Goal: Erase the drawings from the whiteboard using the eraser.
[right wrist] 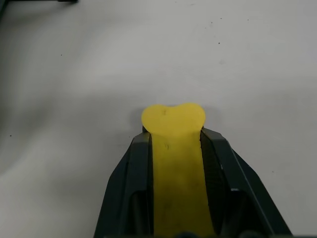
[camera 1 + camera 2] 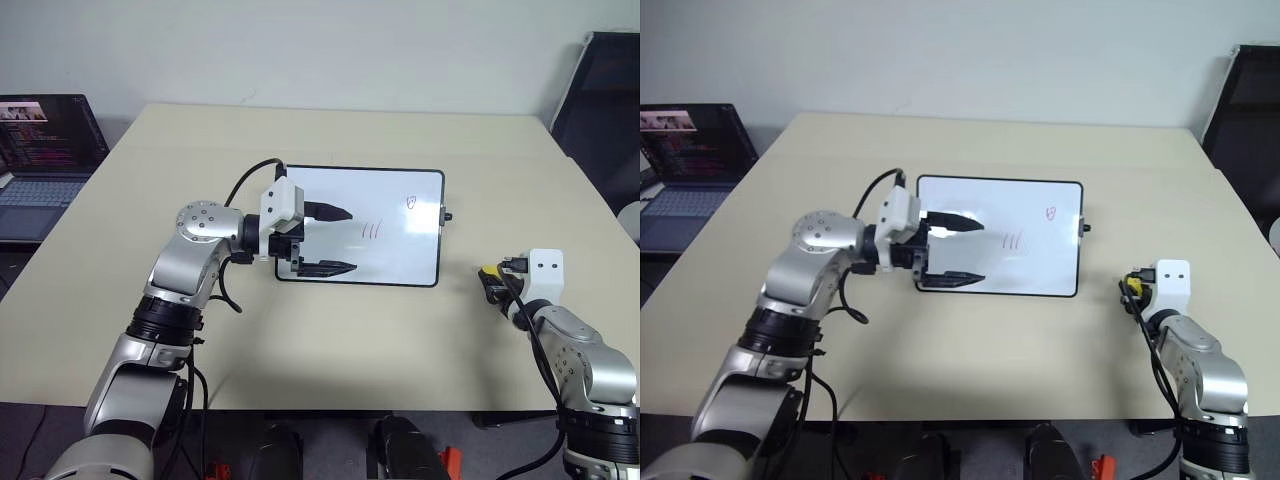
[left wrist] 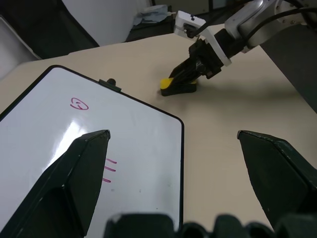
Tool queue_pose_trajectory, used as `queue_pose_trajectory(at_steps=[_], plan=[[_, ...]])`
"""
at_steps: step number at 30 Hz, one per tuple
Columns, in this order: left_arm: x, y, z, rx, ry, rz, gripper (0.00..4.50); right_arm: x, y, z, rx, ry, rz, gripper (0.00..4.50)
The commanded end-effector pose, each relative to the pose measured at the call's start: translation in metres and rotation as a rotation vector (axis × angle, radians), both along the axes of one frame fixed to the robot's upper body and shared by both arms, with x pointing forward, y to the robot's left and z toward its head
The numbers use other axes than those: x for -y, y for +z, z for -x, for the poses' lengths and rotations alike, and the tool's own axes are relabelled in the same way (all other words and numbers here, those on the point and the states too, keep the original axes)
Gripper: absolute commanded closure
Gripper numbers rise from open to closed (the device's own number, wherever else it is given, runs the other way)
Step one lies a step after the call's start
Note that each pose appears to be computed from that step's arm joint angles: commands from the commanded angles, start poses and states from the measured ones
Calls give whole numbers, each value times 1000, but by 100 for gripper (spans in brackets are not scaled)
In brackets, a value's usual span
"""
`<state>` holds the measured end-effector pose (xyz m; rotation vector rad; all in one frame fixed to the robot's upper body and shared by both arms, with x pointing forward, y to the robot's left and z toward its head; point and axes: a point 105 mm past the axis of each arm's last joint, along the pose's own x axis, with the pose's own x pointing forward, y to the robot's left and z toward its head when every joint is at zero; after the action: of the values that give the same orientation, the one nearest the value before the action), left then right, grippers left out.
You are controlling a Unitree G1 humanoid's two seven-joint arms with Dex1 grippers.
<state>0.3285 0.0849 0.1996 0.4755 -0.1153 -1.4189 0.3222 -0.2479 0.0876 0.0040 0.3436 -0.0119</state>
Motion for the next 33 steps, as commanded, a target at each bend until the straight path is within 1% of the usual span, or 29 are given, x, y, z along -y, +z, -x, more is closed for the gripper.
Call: queue_pose_trajectory(at_steps=[1,4,6,8,10,12,15,16,18,19,21,25,27,29,31,33], plan=[[-8,9,5,30,33,16,0,-5,18,4,59,35,42,354],[-10,8,8,13,72,22,0,-19,26,12,79,115,73,354],[-11,7,6,27,132,26,0,-39,33,21,85,224,112,354],[-11,7,3,24,186,34,0,-58,41,30,84,327,120,354],[-7,7,-1,22,229,30,0,-74,58,34,119,388,131,354],[-3,8,-5,33,258,24,0,-89,81,31,177,439,157,354],[1,13,-13,39,295,48,0,-106,100,21,227,508,222,354],[1,13,-14,36,300,52,0,-111,104,16,238,533,265,354],[0,12,-19,21,323,64,0,-121,114,0,277,545,297,354],[0,12,-21,15,330,67,0,-125,118,-7,293,543,300,354],[2,13,-22,-6,329,87,0,-128,125,-23,324,523,354,354],[6,12,-19,-35,302,99,0,-123,135,-53,382,412,427,354],[7,9,-15,-40,283,90,0,-119,137,-63,394,377,475,354],[8,8,-11,-45,270,85,0,-119,137,-67,397,366,482,354],[9,8,-8,-48,261,88,0,-117,130,-69,377,367,487,354],[10,9,-6,-49,260,89,0,-115,118,-69,330,381,485,354]])
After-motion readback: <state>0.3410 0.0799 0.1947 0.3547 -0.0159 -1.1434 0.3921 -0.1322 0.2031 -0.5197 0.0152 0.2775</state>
